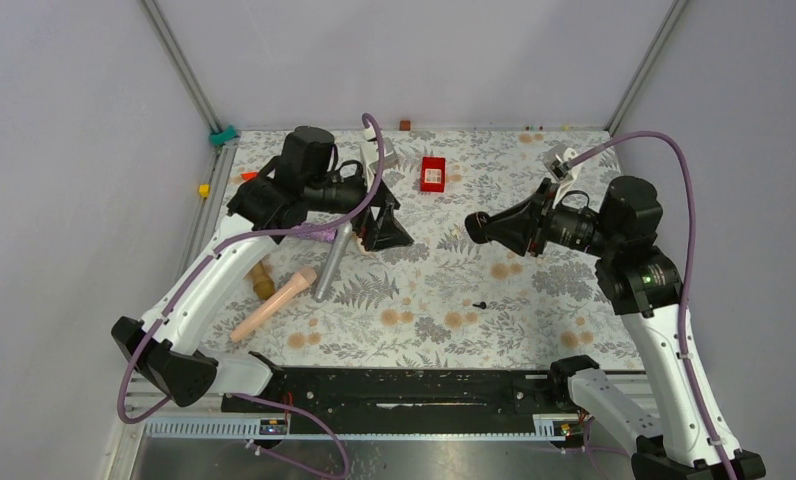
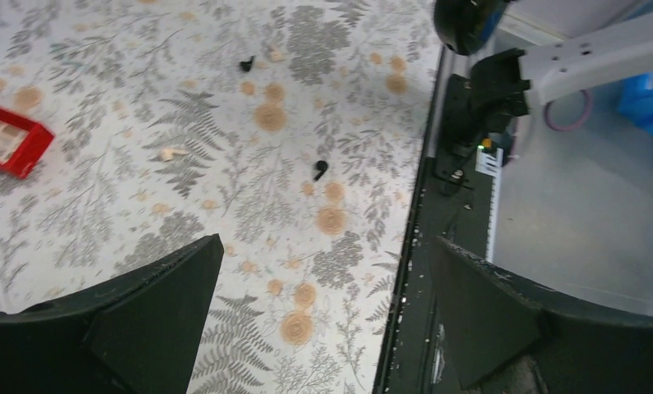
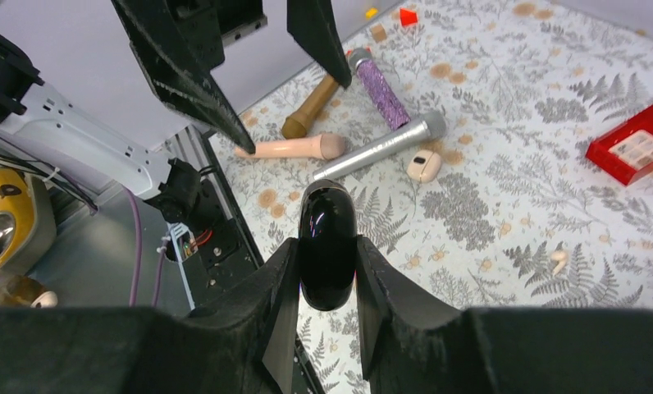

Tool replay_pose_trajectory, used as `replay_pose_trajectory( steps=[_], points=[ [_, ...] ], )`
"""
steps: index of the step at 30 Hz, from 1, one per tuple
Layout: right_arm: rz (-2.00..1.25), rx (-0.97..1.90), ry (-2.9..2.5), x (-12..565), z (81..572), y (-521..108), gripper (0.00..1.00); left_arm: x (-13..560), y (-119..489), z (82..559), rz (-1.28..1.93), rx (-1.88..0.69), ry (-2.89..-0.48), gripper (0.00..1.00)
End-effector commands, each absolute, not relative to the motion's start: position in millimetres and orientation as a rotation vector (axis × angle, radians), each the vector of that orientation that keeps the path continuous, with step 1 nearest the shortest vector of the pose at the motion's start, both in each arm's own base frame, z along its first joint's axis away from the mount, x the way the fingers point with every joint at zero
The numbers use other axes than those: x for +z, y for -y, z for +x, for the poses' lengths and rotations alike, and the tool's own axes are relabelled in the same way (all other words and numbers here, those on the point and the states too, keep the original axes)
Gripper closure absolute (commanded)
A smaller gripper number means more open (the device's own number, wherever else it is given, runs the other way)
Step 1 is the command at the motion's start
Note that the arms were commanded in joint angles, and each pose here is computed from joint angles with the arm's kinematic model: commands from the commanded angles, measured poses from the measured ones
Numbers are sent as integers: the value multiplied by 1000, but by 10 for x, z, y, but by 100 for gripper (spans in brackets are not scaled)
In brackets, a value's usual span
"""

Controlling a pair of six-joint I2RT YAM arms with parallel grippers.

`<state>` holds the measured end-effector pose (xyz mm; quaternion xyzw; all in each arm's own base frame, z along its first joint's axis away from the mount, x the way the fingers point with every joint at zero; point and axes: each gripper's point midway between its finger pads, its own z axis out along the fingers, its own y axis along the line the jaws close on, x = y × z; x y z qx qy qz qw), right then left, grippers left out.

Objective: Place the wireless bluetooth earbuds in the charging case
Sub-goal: Pick up the charging case at the center of the board.

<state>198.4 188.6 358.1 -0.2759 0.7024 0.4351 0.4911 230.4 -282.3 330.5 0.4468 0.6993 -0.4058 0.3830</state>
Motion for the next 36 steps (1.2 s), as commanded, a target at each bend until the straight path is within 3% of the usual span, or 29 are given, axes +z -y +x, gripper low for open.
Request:
replay_pose_trajectory(
  steps=[1, 8, 21, 30, 36],
  points=[
    [-714, 1006, -1606, 3929, 1949, -1874, 80, 3625, 2892, 2009, 1241, -1190, -1594, 1],
    [-751, 1079, -1546, 4076, 1839, -1939, 80, 3607, 3054, 1713, 1382, -1428, -1502, 2],
    [-807, 1094, -1539, 4041, 1921, -1997, 78, 3215, 3301, 2002, 1414, -1240, -1501, 1],
    [-776, 1178, -1462, 3902, 1878, -2080, 77, 3278, 3464, 1826, 1463, -1456, -1487, 2],
    [-790, 1187, -1467, 3789, 1810, -2074, 76, 3338, 3534, 1555, 1488, -1546, -1478, 8]
  ],
)
